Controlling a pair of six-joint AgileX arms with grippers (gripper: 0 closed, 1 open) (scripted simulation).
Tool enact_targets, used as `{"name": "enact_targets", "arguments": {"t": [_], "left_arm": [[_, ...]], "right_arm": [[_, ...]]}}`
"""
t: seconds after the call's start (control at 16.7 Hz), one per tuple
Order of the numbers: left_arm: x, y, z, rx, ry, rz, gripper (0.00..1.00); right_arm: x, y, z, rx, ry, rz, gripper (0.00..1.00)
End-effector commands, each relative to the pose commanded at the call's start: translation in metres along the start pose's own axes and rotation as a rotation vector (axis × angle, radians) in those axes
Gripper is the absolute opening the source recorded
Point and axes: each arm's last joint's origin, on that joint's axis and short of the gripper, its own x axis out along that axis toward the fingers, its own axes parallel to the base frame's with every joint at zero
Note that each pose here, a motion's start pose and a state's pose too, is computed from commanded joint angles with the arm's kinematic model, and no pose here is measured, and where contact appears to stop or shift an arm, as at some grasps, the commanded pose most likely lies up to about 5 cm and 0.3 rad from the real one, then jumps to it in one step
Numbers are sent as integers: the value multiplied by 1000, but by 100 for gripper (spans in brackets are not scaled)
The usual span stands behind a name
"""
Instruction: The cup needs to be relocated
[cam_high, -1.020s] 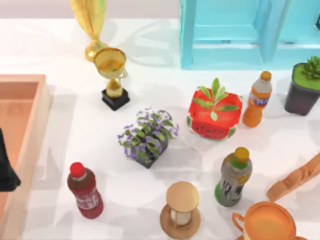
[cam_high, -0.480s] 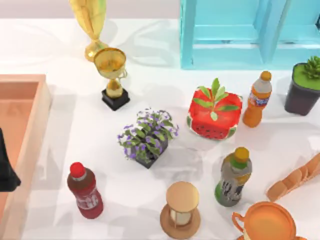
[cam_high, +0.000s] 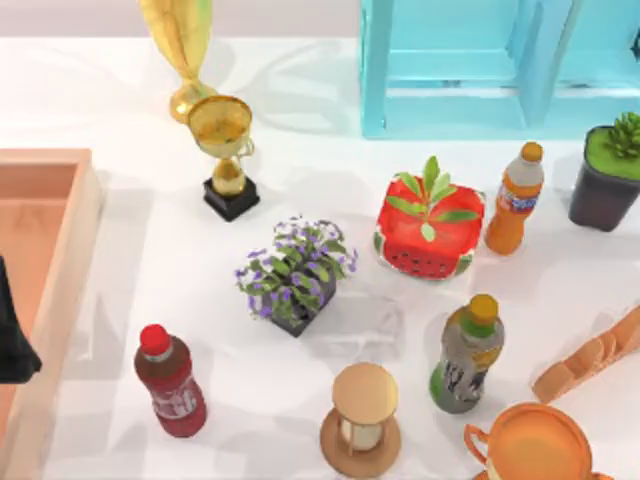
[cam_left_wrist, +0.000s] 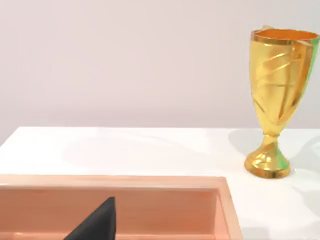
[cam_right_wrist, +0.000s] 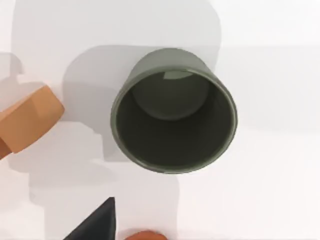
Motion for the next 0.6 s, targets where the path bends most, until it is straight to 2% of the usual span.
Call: {"name": "enact_targets", "arguments": {"t": [0.18, 0.6], "left_arm": [[0, 0, 0, 0, 0, 0, 100], [0, 0, 0, 0, 0, 0, 100]], "right_arm": [[13, -1, 1, 4, 7, 3, 100], [91, -2, 1, 4, -4, 0, 100]]}}
